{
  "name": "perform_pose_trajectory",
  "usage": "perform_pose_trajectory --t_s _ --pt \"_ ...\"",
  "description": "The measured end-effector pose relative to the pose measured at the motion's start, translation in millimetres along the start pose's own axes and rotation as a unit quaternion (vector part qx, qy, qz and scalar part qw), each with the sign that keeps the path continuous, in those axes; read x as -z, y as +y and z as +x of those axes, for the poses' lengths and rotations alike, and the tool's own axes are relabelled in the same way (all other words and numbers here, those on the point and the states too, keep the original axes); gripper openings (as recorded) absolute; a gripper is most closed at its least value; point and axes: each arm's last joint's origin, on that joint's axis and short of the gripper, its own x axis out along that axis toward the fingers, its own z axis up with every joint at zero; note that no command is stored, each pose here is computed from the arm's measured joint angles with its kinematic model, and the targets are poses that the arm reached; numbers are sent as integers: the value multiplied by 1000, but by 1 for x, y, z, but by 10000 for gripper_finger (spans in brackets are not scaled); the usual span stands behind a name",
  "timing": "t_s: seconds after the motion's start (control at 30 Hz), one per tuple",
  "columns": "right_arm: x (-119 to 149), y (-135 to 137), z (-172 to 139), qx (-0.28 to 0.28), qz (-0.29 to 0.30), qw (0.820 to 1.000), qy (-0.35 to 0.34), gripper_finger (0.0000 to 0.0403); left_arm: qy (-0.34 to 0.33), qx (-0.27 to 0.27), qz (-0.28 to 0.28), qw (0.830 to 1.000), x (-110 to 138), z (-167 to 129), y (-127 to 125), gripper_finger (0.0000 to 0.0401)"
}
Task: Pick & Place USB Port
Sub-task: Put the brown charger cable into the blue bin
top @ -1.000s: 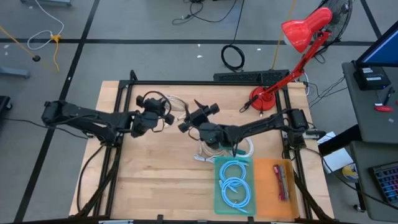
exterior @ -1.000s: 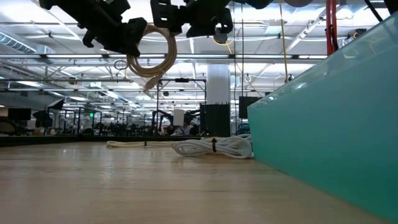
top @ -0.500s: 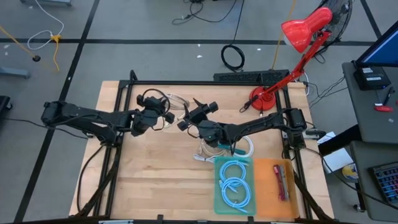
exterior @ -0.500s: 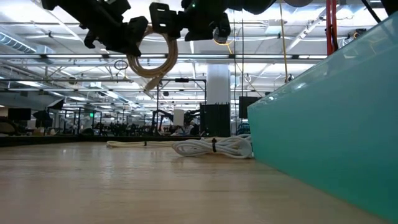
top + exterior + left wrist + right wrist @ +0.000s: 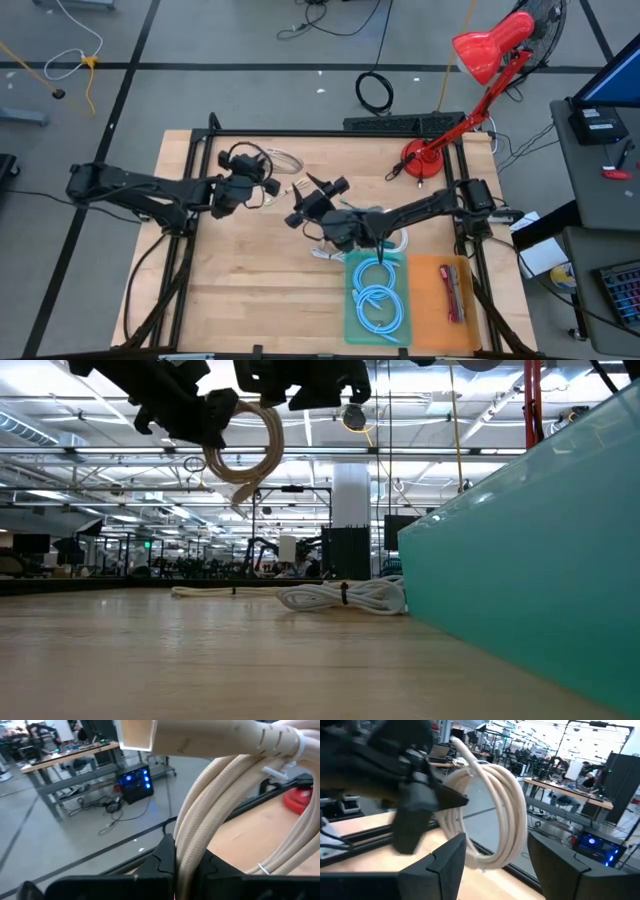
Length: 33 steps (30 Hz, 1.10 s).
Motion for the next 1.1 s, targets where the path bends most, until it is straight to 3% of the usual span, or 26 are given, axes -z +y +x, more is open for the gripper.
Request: perform_pose_trajectory --t_s 0.27,0.37,0.47,0.73,1.1 --pt "11 -2 13 25 -15 1000 11 208 -12 42 1 999 0 -15 -13 10" --pt "9 -3 13 25 -7 1000 9 208 -13 31 11 999 3 -18 -14 10" --pt "9 -2 14 16 -10 1000 9 208 -17 29 8 999 2 -19 -15 10" --pt "14 0 13 -19 -37 999 19 206 -7 53 61 997 5 -22 -15 10" --pt "16 13 -5 -103 -41 994 17 130 12 73 110 991 12 -26 -14 10"
